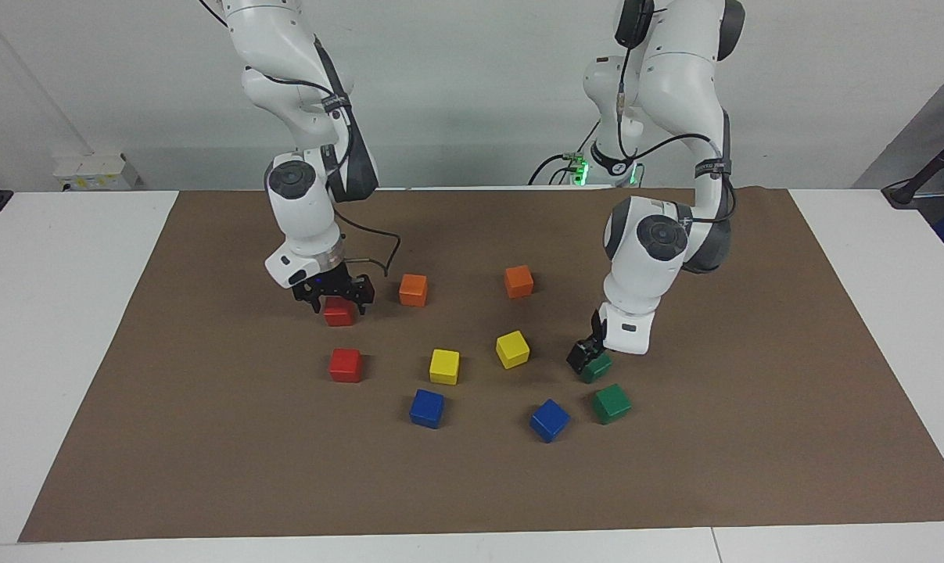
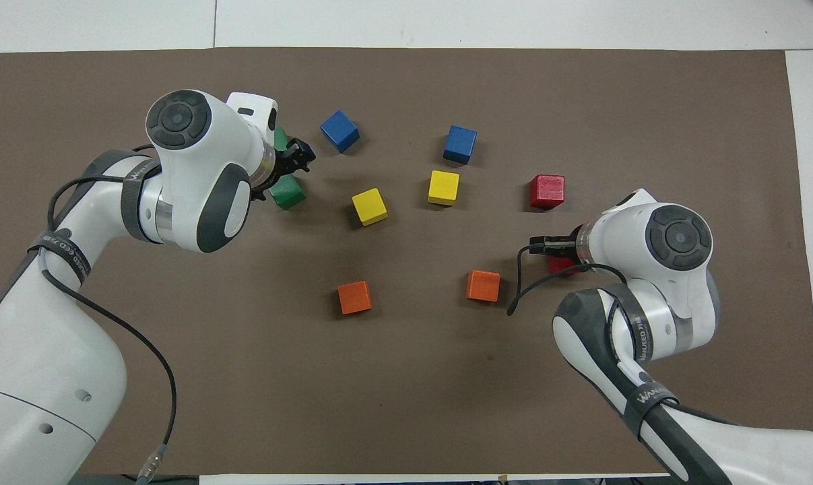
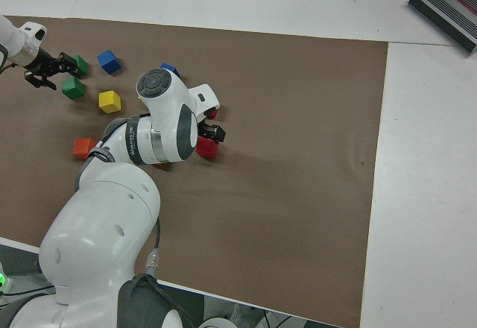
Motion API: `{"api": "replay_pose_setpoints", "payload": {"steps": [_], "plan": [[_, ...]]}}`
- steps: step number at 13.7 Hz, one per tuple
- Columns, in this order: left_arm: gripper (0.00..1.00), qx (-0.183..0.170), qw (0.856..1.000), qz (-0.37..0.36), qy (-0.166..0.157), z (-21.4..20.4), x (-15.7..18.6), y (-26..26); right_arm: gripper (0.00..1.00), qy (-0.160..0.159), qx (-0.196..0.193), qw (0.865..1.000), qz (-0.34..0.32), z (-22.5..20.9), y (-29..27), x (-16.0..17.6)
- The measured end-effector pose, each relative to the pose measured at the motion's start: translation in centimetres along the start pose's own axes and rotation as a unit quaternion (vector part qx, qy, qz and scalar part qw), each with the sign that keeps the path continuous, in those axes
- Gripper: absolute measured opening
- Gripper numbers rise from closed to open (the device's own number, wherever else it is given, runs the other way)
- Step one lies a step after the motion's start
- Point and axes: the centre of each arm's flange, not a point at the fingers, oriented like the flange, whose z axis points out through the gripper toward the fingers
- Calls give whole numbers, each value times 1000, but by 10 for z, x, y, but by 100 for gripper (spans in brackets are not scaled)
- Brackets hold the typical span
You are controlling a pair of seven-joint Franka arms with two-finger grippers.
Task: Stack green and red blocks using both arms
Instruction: 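Grasp the green block and the red block with both grippers, then move both grippers outward carrying the green and red blocks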
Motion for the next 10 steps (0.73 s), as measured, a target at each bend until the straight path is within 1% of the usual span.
{"api": "replay_pose_setpoints", "payload": {"steps": [3, 4, 5, 6, 7, 8, 9, 10], "plan": [[100, 0, 1000, -8, 0, 7, 0, -1, 100, 2, 1, 1000, 0, 13, 2, -7], [100, -2, 1000, -10, 2, 11, -1, -2, 97, 1, 1, 1000, 0, 15, 3, -9], [100, -4, 1000, -11, 4, 18, -3, -5, 89, -1, 0, 1000, 0, 16, 3, -10], [100, -5, 1000, -11, 5, 25, -5, -7, 89, -3, 0, 1000, -1, 18, 3, -11], [100, -5, 1000, -12, 6, 30, -7, -10, 81, -5, -1, 1000, -5, 19, -1, -14], [100, -6, 1000, -12, 6, 31, -7, -10, 67, -7, -1, 1000, -8, 19, -4, -16], [100, -6, 1000, -12, 7, 32, -8, -11, 56, -7, -1, 1000, -9, 19, -5, -16], [100, -7, 1000, -13, 7, 32, -8, -11, 55, -7, -1, 1000, -9, 19, -4, -16]]}}
